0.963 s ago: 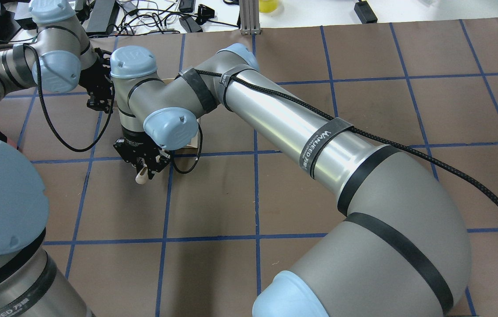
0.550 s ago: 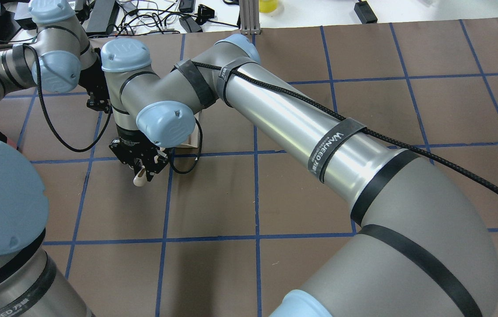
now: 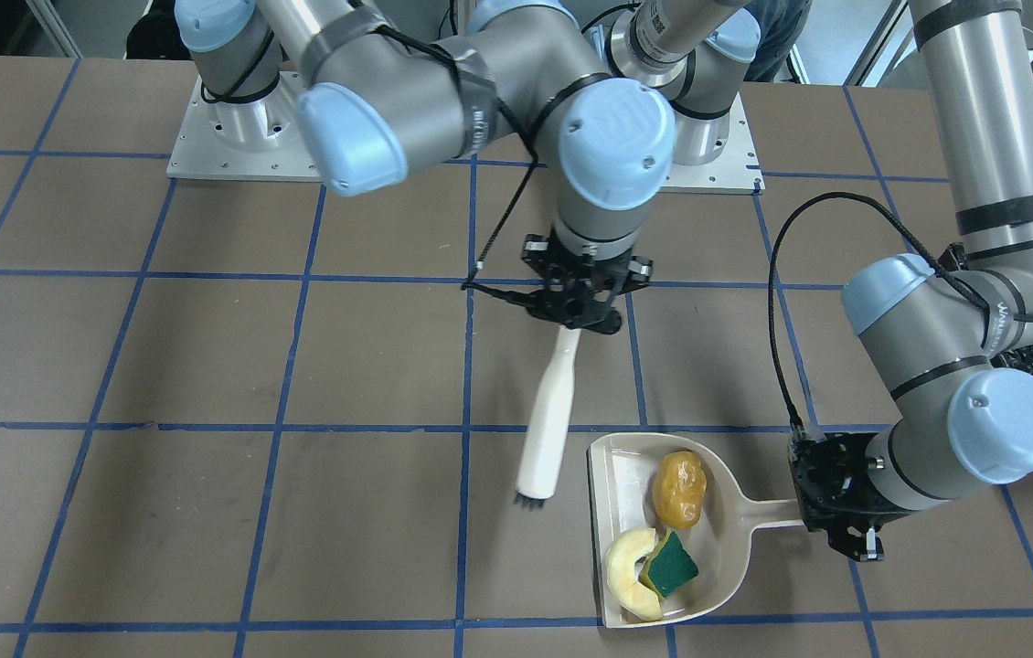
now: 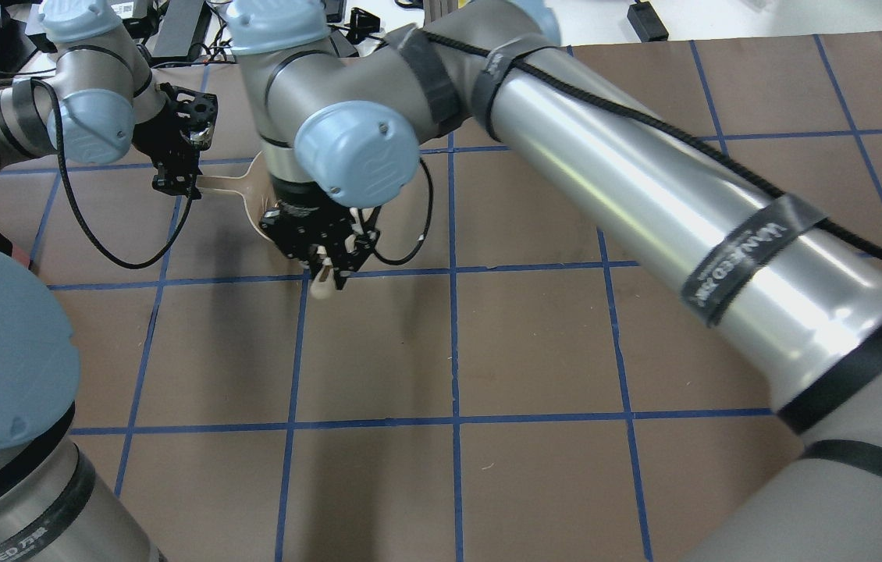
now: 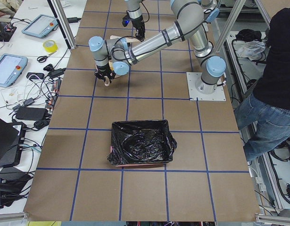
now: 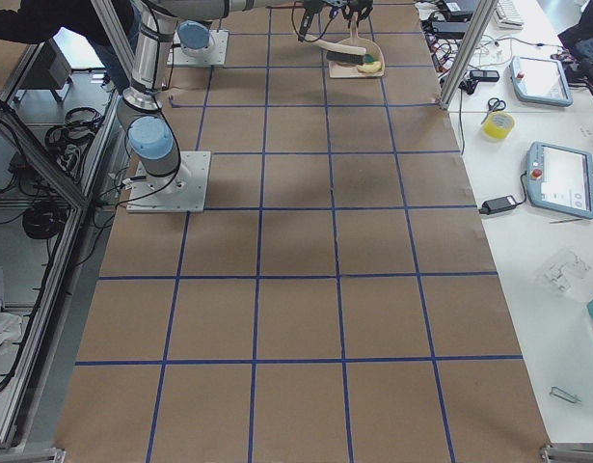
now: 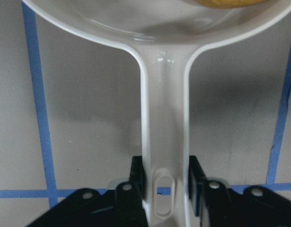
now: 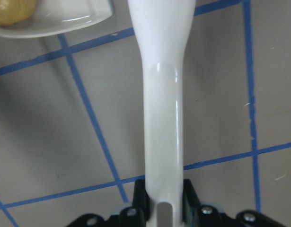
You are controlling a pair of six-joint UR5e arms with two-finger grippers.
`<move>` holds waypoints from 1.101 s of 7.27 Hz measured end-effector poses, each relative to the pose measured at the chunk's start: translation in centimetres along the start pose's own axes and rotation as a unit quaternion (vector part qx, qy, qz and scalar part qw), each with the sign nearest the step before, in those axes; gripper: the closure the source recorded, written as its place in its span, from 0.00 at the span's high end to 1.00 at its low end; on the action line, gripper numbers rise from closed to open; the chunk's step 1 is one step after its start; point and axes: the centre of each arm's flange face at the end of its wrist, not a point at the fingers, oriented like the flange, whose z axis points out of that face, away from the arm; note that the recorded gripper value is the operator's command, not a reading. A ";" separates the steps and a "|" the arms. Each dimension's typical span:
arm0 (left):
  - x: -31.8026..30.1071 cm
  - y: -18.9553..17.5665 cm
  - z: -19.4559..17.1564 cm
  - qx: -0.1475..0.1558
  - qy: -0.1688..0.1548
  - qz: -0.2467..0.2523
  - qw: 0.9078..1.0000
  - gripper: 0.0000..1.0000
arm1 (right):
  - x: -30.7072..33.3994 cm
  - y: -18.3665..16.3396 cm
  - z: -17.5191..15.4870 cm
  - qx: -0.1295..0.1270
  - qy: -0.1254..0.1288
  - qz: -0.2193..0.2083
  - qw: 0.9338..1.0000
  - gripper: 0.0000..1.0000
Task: Sweep and dump trash into bin
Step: 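Lift the loaded dustpan toward the black bin while the right gripper returns the brush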
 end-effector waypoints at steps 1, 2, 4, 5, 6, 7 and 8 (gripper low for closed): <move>0.0 0.8 -0.5 0.019 -0.006 -0.002 1.000 0.00 | 6.3 -2.9 -1.3 0.005 0.010 -0.018 1.000 0.00; 0.3 2.8 -1.2 0.041 -0.011 -0.005 0.999 0.00 | 12.9 -5.7 -2.3 0.006 0.015 -0.038 0.999 0.00; 1.5 9.7 -2.5 0.074 -0.011 -0.003 0.997 0.00 | 24.9 -11.3 -2.7 -0.003 0.025 -0.055 0.998 0.00; 2.5 13.5 -3.1 0.084 -0.016 0.004 0.996 0.00 | 30.1 -13.9 -2.6 -0.007 0.034 -0.068 0.997 0.00; 3.5 17.1 -3.9 0.089 -0.022 0.015 0.996 0.00 | 34.7 -16.3 -2.1 -0.005 0.041 -0.083 0.996 0.00; 4.6 20.7 -4.7 0.092 -0.026 0.026 0.995 0.00 | 39.0 -18.5 -0.9 0.003 0.047 -0.096 0.994 0.00; 5.5 24.2 -6.1 0.094 -0.027 0.034 0.995 0.00 | 42.3 -20.0 0.5 0.013 0.049 -0.110 0.993 0.00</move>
